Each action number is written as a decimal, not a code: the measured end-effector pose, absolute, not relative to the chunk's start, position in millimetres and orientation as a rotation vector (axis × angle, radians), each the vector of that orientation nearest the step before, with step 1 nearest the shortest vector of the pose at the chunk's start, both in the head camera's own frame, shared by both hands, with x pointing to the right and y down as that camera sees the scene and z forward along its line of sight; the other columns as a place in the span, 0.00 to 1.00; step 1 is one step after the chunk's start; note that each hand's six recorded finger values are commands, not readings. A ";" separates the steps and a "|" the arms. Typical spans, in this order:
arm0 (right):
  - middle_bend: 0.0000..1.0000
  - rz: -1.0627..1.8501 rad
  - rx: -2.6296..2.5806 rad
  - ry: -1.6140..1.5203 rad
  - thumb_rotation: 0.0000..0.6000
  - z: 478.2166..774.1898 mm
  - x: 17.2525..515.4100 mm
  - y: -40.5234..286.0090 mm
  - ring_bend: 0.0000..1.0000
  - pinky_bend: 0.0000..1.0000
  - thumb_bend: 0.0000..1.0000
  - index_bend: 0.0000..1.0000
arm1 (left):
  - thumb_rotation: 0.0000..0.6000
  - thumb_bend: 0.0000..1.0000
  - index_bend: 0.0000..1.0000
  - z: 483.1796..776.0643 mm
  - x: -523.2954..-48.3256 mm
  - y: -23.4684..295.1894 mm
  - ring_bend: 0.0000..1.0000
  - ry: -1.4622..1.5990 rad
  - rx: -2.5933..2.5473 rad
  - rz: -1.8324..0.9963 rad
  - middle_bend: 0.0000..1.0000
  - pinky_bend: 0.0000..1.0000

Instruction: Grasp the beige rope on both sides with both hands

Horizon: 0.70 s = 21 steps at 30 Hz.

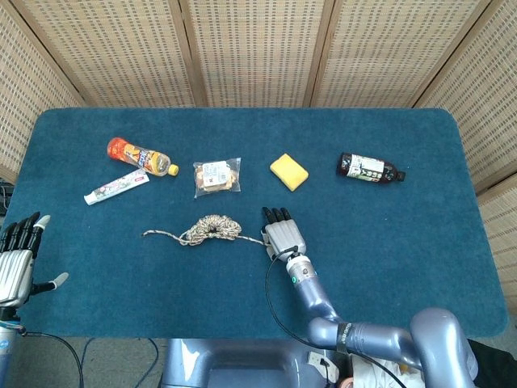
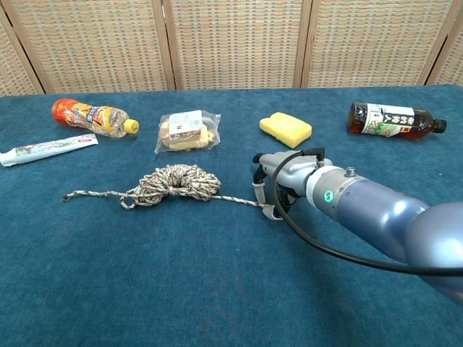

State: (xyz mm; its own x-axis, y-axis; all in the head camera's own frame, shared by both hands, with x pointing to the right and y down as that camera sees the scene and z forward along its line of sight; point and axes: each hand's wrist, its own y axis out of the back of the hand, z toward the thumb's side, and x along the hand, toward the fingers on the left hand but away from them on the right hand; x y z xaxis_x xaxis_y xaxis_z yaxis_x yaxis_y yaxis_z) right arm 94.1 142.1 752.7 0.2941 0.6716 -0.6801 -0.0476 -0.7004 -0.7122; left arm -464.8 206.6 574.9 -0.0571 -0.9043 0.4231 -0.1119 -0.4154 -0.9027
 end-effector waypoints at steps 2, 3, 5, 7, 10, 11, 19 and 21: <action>0.00 1.456 -1.931 -0.557 1.00 753.1 94.4 142.0 0.00 0.00 0.41 0.58 | 1.00 0.00 0.00 574.9 -464.4 206.8 0.00 1.104 -1.564 -1.539 0.00 0.00; 0.00 1.456 -1.931 -0.557 1.00 753.4 94.8 142.0 0.00 0.00 0.43 0.60 | 1.00 0.00 0.00 575.0 -464.3 206.9 0.00 1.104 -1.565 -1.539 0.00 0.00; 0.00 1.455 -1.929 -0.557 1.00 753.8 95.2 142.1 0.00 0.00 0.44 0.62 | 1.00 0.00 0.00 575.2 -464.2 207.0 0.00 1.102 -1.565 -1.539 0.00 0.00; 0.00 1.454 -1.929 -0.558 1.00 754.1 95.4 142.4 0.00 0.00 0.44 0.63 | 1.00 0.00 0.00 575.4 -464.2 207.1 0.00 1.101 -1.565 -1.540 0.00 0.00; 0.00 1.449 -1.929 -0.559 1.00 754.2 95.6 142.4 0.00 0.00 0.45 0.64 | 1.00 0.00 0.00 576.5 -463.7 207.0 0.00 1.096 -1.565 -1.542 0.00 0.00; 0.00 1.448 -1.930 -0.561 1.00 754.1 95.6 142.4 0.00 0.00 0.46 0.64 | 1.00 0.00 0.00 577.0 -463.6 206.9 0.00 1.094 -1.566 -1.543 0.00 0.00; 0.00 1.426 -1.928 -0.572 1.00 750.2 98.5 140.3 0.00 0.00 0.54 0.66 | 1.00 0.01 0.00 585.5 -456.8 199.4 0.00 1.052 -1.580 -1.543 0.00 0.00; 0.00 1.422 -1.926 -0.571 1.00 748.9 99.9 140.0 0.00 0.00 0.55 0.66 | 1.00 0.07 0.00 589.8 -452.0 194.3 0.00 1.031 -1.592 -1.535 0.00 0.00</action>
State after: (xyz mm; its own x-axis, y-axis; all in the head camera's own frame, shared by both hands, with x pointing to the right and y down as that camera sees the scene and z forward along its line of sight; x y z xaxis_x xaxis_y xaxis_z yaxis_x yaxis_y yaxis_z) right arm 99.9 140.0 748.9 0.3112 0.6863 -0.6574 -0.0405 -0.6816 -0.7306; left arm -452.0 194.3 589.8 -0.0130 -0.8923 0.4513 -0.0806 -0.4490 -0.8899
